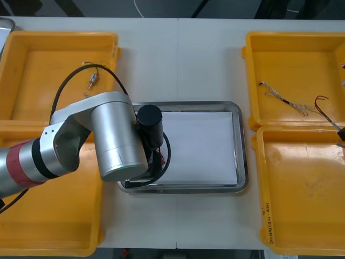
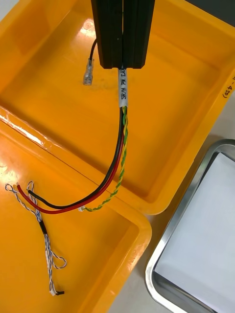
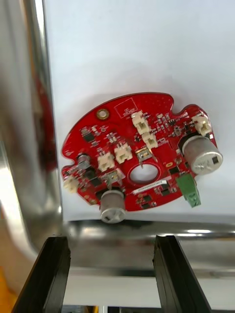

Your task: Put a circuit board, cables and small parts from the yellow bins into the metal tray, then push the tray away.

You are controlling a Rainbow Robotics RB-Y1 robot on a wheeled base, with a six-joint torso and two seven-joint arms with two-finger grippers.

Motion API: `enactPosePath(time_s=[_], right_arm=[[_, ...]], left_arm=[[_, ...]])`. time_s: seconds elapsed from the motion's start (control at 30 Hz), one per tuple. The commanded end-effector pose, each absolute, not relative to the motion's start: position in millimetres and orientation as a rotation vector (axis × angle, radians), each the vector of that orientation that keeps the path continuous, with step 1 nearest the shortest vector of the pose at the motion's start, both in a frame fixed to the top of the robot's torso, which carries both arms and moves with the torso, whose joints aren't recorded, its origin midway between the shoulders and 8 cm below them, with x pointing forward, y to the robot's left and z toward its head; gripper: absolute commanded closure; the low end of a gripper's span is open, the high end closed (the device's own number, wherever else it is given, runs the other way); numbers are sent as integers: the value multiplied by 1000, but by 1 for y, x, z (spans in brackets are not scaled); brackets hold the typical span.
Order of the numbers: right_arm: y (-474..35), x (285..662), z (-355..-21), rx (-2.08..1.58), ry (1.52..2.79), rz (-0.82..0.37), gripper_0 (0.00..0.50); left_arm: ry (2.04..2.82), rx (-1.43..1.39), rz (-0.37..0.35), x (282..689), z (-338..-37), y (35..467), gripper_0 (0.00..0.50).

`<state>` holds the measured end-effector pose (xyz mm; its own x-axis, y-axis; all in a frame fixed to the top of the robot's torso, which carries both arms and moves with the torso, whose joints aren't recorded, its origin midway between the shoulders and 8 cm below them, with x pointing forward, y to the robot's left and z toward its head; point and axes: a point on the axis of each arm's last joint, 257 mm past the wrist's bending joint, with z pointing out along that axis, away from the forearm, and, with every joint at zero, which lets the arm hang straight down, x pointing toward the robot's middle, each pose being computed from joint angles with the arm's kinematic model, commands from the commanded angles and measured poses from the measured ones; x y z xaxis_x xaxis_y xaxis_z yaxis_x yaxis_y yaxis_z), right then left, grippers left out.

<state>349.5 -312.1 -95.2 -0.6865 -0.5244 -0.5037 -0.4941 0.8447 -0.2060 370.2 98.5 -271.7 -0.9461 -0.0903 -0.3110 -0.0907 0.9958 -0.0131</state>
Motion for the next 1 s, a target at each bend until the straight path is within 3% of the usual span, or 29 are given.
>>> enactPosePath(time_s=[0.03, 0.13, 0.37, 0.57, 1.0], right_arm=[[-300, 354, -86, -845, 2419, -134, 500], [-290, 356, -87, -886, 2409, -133, 500], [-257, 361, -85, -1032, 2359, -133, 500], [-227, 365, -87, -1176, 2312, -167, 500], [-172, 367, -111, -1415, 2216, -248, 500]], left_arm=[[2745, -284, -91, 385, -210, 104, 0], [2745, -318, -104, 383, -186, 115, 0], [2700, -381, -259, 395, -132, 124, 0], [2649, -445, -343, 411, -91, 140, 0], [2572, -698, -307, 465, -45, 203, 0]])
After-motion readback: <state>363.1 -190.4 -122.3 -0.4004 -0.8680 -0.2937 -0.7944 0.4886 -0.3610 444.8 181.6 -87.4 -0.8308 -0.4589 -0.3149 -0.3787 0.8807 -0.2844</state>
